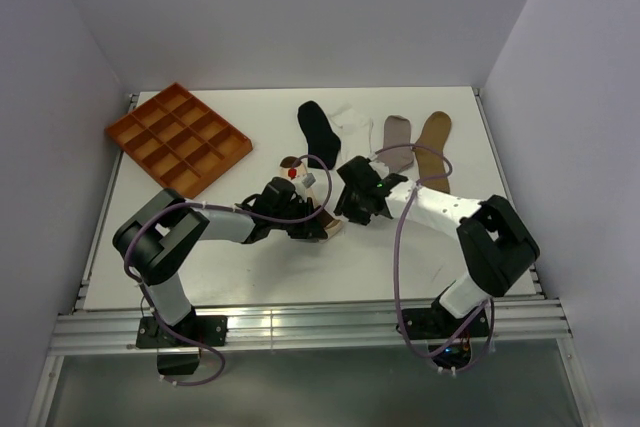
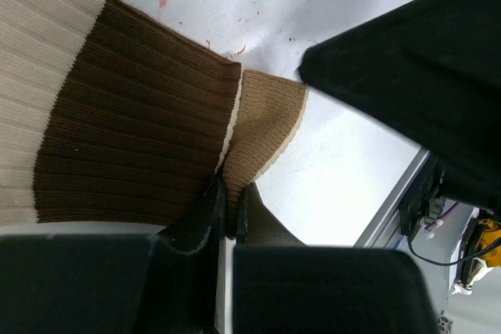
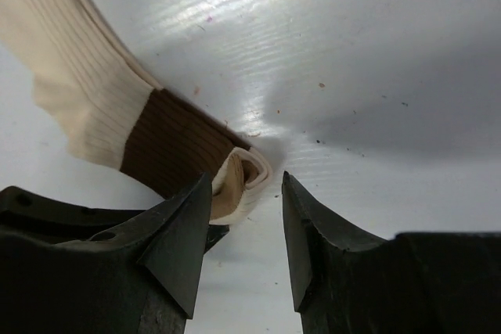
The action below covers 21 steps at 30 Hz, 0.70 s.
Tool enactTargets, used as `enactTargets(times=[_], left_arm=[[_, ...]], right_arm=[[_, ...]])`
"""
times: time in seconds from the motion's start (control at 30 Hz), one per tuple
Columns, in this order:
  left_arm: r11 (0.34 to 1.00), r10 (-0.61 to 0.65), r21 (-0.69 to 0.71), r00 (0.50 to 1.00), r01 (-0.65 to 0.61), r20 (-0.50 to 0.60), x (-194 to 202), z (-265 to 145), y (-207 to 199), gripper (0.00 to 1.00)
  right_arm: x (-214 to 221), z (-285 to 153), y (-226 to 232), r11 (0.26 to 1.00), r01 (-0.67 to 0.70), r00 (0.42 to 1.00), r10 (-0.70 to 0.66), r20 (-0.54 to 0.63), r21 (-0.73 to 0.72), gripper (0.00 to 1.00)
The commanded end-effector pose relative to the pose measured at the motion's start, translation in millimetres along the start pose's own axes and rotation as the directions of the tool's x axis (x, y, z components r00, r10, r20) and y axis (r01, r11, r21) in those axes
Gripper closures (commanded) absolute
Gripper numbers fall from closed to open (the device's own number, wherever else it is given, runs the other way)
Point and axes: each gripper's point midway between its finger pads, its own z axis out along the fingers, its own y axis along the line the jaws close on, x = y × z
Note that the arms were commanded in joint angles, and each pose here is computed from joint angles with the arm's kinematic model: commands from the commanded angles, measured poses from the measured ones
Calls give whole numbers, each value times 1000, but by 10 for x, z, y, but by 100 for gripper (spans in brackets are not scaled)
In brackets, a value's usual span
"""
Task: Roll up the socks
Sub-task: Roll the sock at the center of the board.
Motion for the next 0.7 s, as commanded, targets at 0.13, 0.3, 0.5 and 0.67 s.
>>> enactTargets(times=[0.13,0.3,0.5,0.67], left_arm=[[999,-23,-35,999,22,-26,130,-30,116,100],[999,-30,-36,999,29,-31,158,-27,127,100],[999,-35,-38,999,34,-35,171,-18,138,100],[999,-37,-33,999,36,-36,164,-17,122,100]], right_arm=[[101,-30,-71,994,31,999,-27,-41,102,56],[144,-58,-13,999,-30,999,30,-36,26,62],[179,-48,20,995,-89,996,88,-28,-35,68],[183,-13,87,993,-92,995,91,-29,-74,69]])
